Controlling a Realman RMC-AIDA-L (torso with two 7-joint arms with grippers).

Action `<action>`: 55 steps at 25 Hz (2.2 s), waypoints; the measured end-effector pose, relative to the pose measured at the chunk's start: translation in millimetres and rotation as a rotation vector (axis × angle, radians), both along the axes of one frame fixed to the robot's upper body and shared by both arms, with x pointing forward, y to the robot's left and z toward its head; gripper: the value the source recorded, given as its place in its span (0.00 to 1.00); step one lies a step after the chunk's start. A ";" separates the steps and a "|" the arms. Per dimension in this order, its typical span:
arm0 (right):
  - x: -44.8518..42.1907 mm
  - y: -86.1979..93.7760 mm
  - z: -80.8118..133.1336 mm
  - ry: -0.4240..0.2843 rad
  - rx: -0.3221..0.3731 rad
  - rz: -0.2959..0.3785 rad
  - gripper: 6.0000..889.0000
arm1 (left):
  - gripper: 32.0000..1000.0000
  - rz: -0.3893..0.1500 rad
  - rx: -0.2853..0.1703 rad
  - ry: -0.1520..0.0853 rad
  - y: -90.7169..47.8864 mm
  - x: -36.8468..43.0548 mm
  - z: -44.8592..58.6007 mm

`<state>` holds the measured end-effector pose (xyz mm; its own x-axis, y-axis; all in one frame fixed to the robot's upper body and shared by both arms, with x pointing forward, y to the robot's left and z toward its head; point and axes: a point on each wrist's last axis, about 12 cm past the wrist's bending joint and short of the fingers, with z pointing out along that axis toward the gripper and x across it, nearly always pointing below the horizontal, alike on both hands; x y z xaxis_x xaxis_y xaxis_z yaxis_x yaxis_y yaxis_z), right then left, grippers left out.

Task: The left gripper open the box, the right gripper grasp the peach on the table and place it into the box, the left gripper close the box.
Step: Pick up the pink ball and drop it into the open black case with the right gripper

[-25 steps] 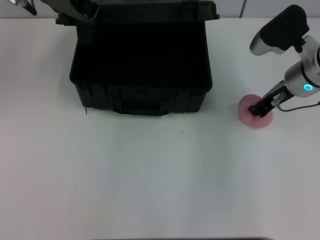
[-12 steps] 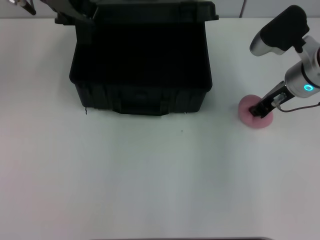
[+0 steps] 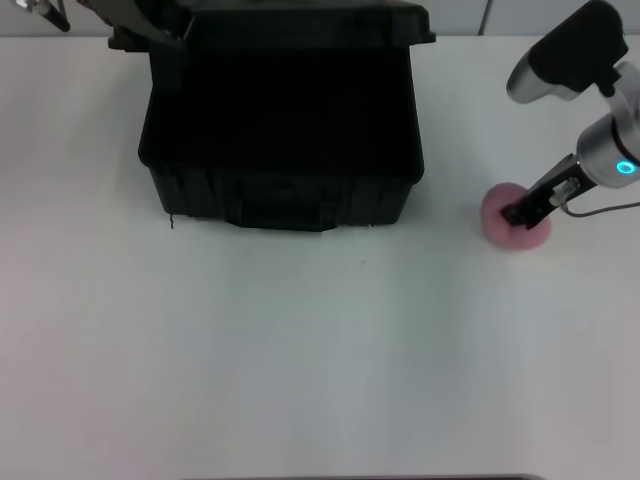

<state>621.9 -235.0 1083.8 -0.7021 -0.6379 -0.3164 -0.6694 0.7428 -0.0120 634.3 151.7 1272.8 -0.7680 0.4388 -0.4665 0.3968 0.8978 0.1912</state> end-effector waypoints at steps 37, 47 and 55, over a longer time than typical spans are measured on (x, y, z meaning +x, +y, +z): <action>-17.0 30.6 90.2 -0.179 0.263 0.285 0.11 | 0.51 0.002 0.000 -0.004 1.6 0.6 -0.4; -12.3 45.6 84.1 -0.279 0.208 0.369 0.11 | 0.51 0.000 0.001 -0.007 1.0 1.0 -0.8; -14.7 63.5 73.4 -0.343 0.211 0.445 0.11 | 0.51 -0.001 0.002 -0.007 0.8 1.1 -1.0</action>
<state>607.2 -171.5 1157.2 -0.2177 -0.7460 -0.6294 -0.9006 0.4020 -0.1651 635.4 152.4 1271.8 -0.7643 0.4401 -0.4713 0.3959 0.8972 0.1958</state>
